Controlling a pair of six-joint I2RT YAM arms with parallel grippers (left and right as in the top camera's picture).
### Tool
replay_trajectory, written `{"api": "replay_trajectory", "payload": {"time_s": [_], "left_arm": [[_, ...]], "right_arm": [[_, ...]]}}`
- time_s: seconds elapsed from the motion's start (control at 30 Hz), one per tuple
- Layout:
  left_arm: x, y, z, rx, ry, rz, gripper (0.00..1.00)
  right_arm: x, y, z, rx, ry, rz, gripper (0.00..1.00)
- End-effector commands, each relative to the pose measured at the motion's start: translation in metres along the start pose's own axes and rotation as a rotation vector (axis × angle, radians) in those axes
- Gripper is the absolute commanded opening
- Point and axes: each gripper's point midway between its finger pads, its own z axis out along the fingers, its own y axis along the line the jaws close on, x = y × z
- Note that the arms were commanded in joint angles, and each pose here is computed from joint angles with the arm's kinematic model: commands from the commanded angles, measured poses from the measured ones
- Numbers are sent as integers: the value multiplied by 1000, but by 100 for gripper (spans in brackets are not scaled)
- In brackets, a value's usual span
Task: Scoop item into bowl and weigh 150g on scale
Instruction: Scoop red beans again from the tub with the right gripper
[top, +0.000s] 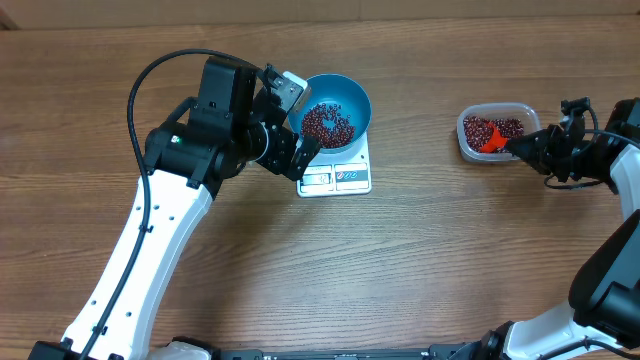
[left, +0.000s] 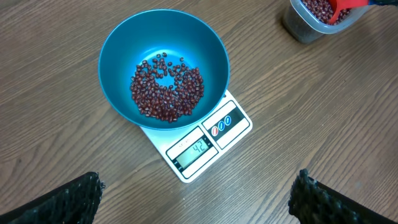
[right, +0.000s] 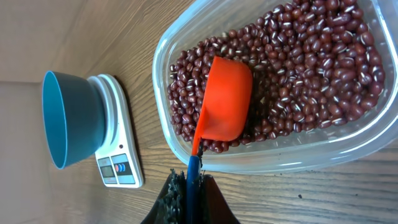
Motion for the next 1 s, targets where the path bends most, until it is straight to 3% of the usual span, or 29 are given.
{"api": "replay_trajectory", "payload": {"time_s": [0.0, 0.97], "left_arm": [[-9, -5, -12, 10, -40, 32, 100], [-9, -5, -12, 10, -40, 32, 100]], "right_arm": [[3, 1, -2, -53, -1, 58, 4], [-4, -3, -39, -212, -87, 90, 4]]}}
